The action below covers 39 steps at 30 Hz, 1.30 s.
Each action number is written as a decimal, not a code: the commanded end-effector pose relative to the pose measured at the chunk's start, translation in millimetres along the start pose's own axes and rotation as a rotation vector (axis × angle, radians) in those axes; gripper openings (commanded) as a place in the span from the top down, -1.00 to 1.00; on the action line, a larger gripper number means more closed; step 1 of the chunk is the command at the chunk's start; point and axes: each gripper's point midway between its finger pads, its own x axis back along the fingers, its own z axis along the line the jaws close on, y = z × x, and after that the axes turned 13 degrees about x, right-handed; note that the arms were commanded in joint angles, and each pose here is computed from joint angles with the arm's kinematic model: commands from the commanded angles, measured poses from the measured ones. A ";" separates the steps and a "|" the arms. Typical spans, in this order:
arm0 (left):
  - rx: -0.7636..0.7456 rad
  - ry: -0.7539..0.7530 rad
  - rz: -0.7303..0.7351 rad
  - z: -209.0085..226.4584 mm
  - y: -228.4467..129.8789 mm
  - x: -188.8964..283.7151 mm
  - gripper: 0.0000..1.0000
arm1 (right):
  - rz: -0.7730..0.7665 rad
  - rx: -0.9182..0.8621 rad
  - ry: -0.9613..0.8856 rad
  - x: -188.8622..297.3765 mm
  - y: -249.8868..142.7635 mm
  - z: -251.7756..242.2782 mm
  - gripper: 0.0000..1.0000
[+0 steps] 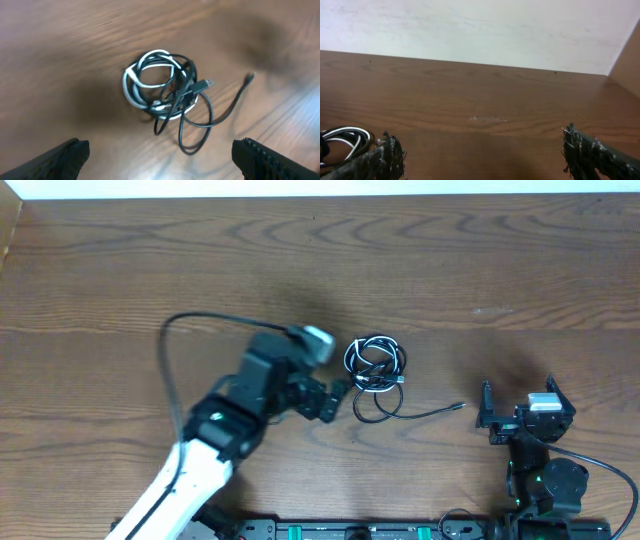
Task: Untangle cables
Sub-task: 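Reach the left gripper to the cable bundle and grasp a black cable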
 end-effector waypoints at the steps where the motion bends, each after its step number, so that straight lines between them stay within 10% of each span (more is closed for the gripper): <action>1: -0.221 0.103 -0.028 -0.9 9.1 -17.0 -0.96 | 0.001 0.007 0.010 -0.4 -1.5 2.5 -0.99; 23: -0.293 0.072 -0.046 -16.0 -3.8 -134.1 -0.99 | 0.002 0.007 0.010 -0.4 -1.5 2.6 -0.98; 28: -0.293 0.078 0.024 -8.2 -26.4 -151.8 -0.22 | 0.002 0.007 0.010 -0.4 -1.5 2.6 -0.98; 31: -0.271 0.106 0.013 -2.3 -24.7 -154.0 0.78 | 0.002 0.007 0.010 -0.4 -1.5 2.6 -0.99; 39: 0.127 0.230 -0.269 22.8 49.4 -100.2 0.86 | 0.002 0.007 0.010 -0.4 -1.5 2.6 -0.99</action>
